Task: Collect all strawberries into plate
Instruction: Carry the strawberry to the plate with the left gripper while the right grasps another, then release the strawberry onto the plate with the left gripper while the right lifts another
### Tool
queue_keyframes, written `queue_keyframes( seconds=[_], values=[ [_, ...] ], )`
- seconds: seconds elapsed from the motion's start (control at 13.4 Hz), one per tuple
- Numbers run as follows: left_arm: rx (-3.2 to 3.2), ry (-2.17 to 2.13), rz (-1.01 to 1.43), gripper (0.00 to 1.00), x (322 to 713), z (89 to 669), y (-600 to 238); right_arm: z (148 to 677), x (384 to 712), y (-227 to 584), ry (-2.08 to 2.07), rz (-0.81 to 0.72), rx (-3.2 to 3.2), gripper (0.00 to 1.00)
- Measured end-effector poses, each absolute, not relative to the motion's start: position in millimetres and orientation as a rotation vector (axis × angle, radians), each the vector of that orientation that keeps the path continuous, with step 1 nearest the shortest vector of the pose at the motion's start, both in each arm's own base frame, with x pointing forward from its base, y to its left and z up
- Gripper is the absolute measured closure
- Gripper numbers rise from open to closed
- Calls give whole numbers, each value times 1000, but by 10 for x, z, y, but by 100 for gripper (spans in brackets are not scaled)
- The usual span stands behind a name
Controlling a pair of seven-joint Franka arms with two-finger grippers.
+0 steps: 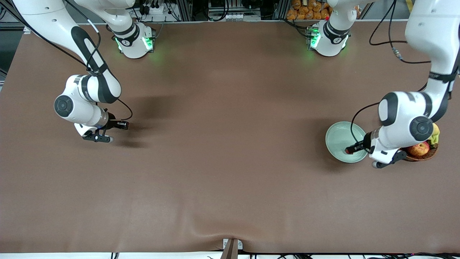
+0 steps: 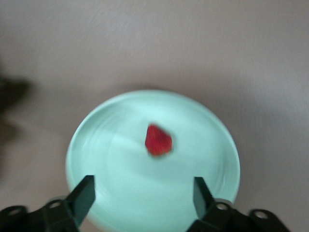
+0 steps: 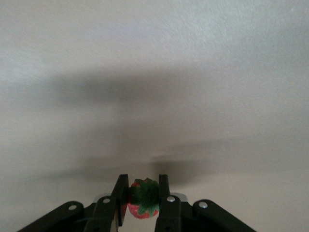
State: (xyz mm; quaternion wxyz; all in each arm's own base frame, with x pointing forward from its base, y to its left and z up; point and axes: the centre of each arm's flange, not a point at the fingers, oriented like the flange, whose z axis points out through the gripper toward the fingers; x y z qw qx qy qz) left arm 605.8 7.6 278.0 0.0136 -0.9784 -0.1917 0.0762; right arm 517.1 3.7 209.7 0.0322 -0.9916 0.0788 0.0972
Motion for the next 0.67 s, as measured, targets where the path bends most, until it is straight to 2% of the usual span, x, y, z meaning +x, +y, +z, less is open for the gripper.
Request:
queue_keyframes(
  seconds=[0.15, 0.3, 0.67],
  values=[
    [-3043, -583, 224, 0, 5991, 3276, -22, 2407, 5412, 176, 303, 340, -3023, 70],
    [-3039, -551, 232, 0, 5929, 3629, -166, 2711, 5641, 455, 367, 299, -2970, 70],
    [-3062, -449, 224, 0, 5995, 4149, -655, 3030, 5935, 1799, 637, 259, -2838, 70]
  ],
)
